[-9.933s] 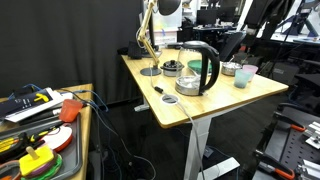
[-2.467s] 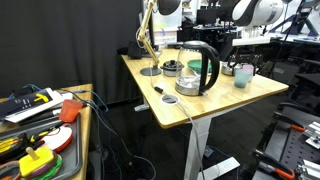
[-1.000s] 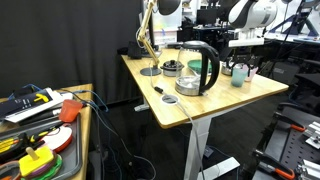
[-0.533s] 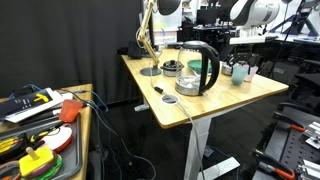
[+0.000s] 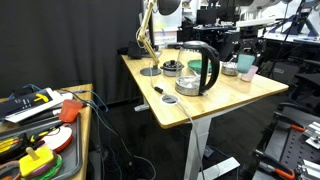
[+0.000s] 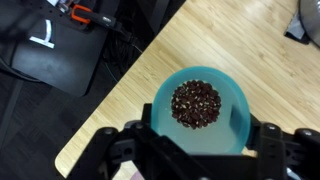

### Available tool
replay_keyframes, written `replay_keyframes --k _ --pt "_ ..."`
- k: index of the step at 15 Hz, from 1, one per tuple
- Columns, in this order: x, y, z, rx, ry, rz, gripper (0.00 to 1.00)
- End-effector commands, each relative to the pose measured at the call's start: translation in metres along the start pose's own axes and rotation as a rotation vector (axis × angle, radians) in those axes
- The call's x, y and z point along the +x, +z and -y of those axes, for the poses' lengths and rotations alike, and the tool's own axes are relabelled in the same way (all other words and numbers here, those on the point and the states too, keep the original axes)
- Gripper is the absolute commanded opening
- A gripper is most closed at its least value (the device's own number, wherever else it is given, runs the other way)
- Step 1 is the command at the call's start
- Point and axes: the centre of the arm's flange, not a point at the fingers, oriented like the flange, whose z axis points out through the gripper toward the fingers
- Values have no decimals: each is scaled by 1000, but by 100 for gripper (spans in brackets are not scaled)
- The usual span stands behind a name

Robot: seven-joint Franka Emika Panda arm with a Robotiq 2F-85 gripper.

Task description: Pour the things in the blue cup onto the plate

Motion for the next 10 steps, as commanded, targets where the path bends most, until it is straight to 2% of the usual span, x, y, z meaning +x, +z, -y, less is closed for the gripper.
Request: replay_keyframes --k 1,4,7,8,10 --pt "-7 -27 6 -105 -59 78 54" --pt "-16 -52 22 -177 -101 113 54" --pt "-22 -80 38 -172 -140 81 54" --pt "-30 -68 30 -146 -108 69 79" --pt "-29 -77 36 -144 -120 59 79"
